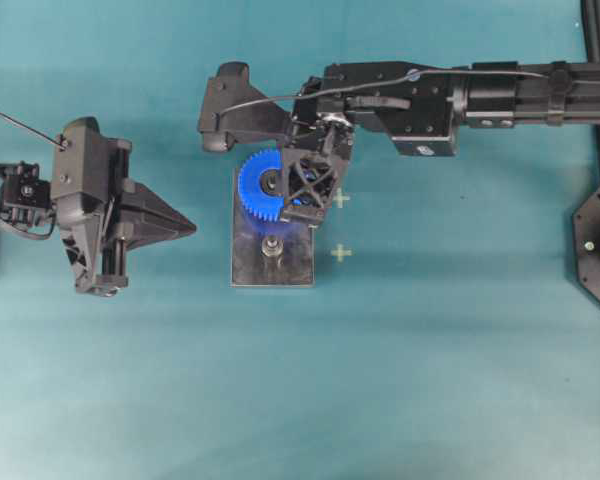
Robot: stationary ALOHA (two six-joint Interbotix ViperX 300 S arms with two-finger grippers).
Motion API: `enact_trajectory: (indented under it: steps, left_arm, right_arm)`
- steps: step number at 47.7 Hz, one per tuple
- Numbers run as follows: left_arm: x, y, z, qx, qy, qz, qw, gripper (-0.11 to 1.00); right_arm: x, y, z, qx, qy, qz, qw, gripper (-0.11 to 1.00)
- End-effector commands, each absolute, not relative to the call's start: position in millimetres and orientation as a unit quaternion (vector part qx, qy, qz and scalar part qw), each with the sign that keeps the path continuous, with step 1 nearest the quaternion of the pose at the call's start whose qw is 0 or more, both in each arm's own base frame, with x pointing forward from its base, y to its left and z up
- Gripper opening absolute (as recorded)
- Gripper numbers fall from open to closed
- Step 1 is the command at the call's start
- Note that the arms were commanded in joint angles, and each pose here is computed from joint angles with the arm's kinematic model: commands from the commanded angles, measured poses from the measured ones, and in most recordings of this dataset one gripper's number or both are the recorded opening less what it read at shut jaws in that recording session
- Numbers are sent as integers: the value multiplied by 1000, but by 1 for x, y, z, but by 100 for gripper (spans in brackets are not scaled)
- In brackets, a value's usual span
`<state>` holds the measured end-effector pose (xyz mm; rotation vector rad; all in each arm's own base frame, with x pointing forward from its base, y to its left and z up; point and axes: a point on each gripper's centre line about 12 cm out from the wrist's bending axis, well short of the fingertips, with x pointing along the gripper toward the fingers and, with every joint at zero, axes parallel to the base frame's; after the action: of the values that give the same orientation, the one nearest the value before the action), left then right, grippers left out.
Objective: Fit the large gear onto the shaft.
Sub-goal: 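Open the right gripper and withdraw it upward from the gear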
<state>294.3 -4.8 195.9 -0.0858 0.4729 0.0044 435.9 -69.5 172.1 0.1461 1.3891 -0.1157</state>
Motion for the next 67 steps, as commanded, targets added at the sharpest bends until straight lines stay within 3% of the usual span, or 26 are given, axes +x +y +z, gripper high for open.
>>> enact_trajectory:
  steps: [1,16,30,52,67]
  left_arm:
    - [297,-5,202,-42,222,1,974,0]
    - [297,-5,203,-42,221,0,974,0]
    - [297,-5,201,-42,223,1,974,0]
    - [296,-5,206,-32,215,-2,976,0]
    - [298,-5,207,-4,212,-8,977,0]
  right_arm:
    - [438,-70,202,67,607,-57,790,56]
    - [433,-70,237,66,592,-58,801,56]
    - [383,-65,273,58,557,-62,826,56]
    - [312,-52,247,62,467,-75,879,56]
    - [289,-41,245,52,338,-71,937,56]
